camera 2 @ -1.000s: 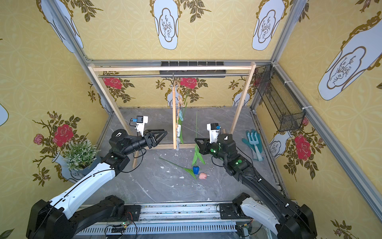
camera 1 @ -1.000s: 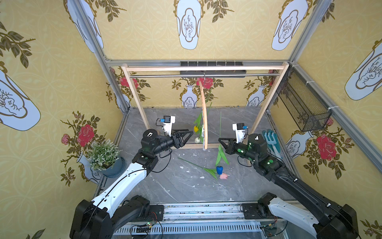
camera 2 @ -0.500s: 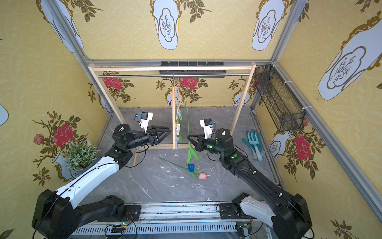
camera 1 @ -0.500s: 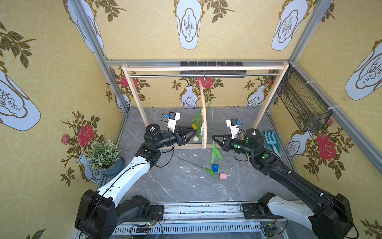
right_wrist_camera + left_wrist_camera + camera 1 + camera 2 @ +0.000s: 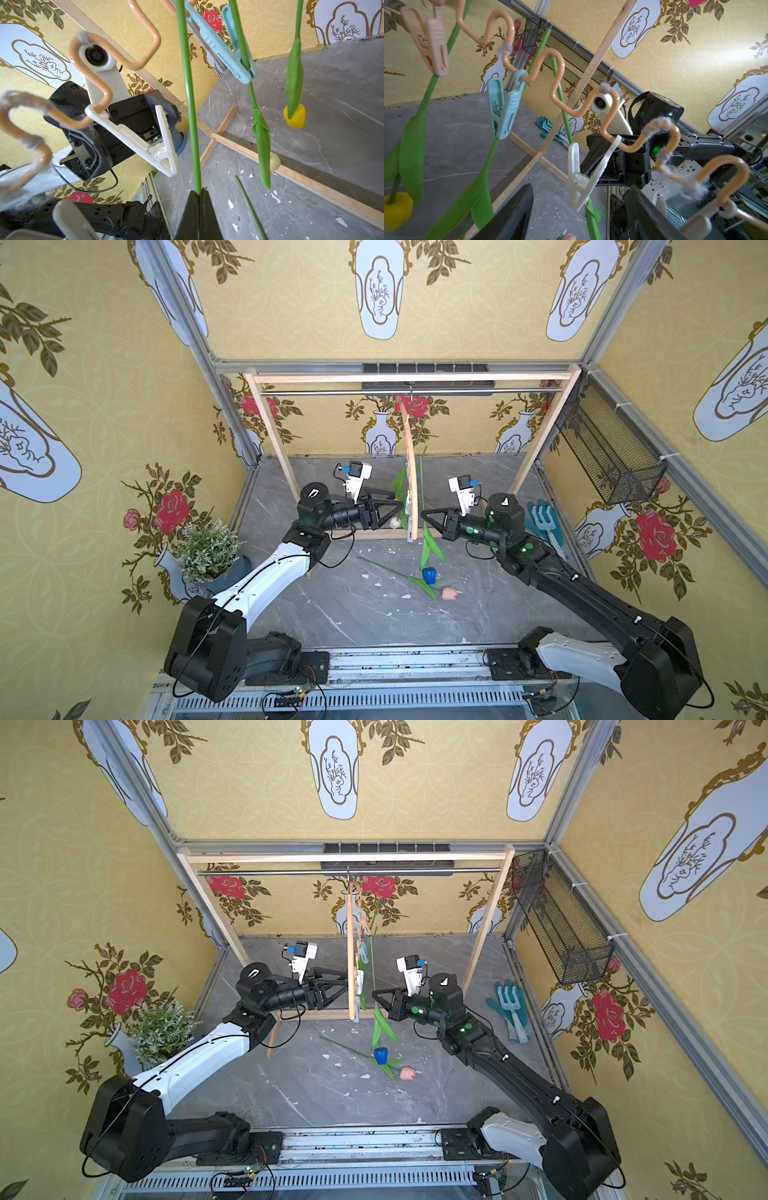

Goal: Dry the flowers on a clothes hanger
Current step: Open the clamp at the hanger.

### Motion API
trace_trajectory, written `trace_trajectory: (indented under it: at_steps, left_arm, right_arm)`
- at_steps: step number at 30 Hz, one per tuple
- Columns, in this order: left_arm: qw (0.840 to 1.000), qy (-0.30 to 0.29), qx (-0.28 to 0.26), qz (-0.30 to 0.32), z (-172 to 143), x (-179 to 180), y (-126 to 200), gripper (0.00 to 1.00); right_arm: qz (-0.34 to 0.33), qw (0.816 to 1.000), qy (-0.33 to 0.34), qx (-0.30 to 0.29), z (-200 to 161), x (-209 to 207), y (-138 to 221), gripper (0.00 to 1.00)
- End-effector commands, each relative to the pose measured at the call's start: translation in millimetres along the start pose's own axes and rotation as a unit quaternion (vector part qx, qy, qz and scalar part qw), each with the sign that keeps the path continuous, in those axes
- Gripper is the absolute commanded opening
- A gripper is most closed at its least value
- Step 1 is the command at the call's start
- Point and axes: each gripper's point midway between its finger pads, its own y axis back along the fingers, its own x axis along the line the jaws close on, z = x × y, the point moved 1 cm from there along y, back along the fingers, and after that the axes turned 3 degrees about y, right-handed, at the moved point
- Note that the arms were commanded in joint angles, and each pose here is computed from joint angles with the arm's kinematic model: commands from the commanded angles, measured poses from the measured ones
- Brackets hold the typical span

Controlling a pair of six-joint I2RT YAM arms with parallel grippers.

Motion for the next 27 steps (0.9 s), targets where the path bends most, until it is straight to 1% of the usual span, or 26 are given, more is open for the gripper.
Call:
trace_trajectory:
  at_steps: [1,4,5,7,16,27]
  left_arm:
    - [0.998,-0.036,-0.007,-0.048,8,-16,-2,0.76]
    - [0.996,-0.053,-0.007,-0.067,7,-18,-4,0.76]
    - [0.997,-0.042,-0.005,-0.072,7,-17,-5,0.75]
    - [0.996,-0.039,0.001,-0.08,6,-16,-8,0.73]
    - [0.996,-0.027,0.014,-0.079,-1,-3,-14,0.73]
    - [0.996,-0.024,0.023,-0.087,0,1,-19,0.73]
  right_arm:
    - [0.026,0.999,0.009,-0.023,12,10,-2,0.0]
    - [0.03,0.999,0.006,-0.022,12,10,-4,0.0]
    - [0.032,0.999,0.004,-0.02,12,11,-4,0.0]
    - [0.034,0.999,0.002,-0.018,11,10,-5,0.0]
    - [0.04,0.999,-0.008,-0.017,7,8,-8,0.0]
    - [0.049,0.999,-0.01,-0.016,6,10,-8,0.0]
